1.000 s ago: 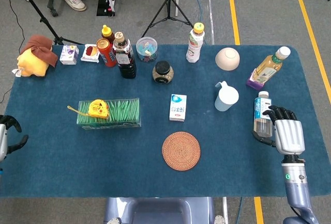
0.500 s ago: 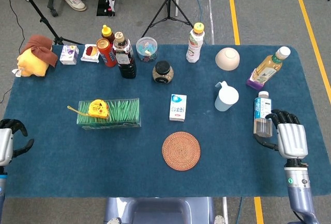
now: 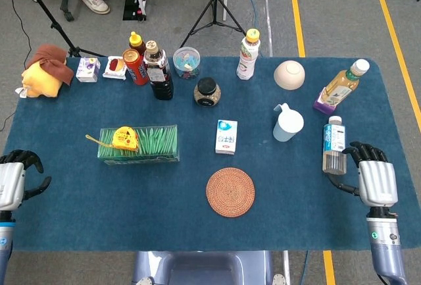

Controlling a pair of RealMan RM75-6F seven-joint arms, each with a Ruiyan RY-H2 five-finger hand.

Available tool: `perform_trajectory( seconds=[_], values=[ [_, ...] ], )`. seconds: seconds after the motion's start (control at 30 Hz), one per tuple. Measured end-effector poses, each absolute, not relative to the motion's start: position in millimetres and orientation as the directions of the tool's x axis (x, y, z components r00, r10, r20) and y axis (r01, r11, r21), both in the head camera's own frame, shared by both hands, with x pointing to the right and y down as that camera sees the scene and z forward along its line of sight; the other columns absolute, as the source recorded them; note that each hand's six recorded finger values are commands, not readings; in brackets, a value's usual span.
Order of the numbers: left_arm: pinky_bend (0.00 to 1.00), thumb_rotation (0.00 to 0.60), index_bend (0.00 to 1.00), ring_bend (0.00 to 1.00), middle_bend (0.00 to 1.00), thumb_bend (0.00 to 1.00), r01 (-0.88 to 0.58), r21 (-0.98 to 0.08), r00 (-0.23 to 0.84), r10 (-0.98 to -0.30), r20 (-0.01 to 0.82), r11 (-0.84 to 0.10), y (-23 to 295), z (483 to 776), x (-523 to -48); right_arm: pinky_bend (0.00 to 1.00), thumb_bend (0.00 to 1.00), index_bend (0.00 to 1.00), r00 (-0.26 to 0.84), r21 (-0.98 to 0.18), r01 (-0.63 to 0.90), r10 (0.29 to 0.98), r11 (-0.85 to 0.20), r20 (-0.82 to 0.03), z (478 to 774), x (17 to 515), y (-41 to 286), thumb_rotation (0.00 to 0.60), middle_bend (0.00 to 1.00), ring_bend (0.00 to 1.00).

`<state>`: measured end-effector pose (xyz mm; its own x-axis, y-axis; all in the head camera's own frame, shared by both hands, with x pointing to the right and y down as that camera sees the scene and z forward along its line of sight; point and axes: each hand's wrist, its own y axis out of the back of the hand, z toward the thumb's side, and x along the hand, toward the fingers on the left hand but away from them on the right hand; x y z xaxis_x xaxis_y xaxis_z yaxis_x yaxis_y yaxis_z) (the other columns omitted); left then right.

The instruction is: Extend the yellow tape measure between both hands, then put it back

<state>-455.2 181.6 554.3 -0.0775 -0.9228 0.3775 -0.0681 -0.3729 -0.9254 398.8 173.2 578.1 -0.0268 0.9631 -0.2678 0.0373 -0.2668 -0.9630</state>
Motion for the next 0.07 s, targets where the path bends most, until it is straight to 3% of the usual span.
perform_trajectory(
  seconds=[0.07],
  values=[
    [0.33, 0.6, 0.58, 0.27, 0.42, 0.23, -0.069, -0.926, -0.081, -0.923, 0.377, -0.372, 182.0, 553.5, -455.9, 0.26, 0.25, 0.35, -0.025, -0.963, 0.041, 0.963, -0.267, -0.268, 578.3, 398.7, 174.0, 0.35, 0.27, 0.25]
  ],
)
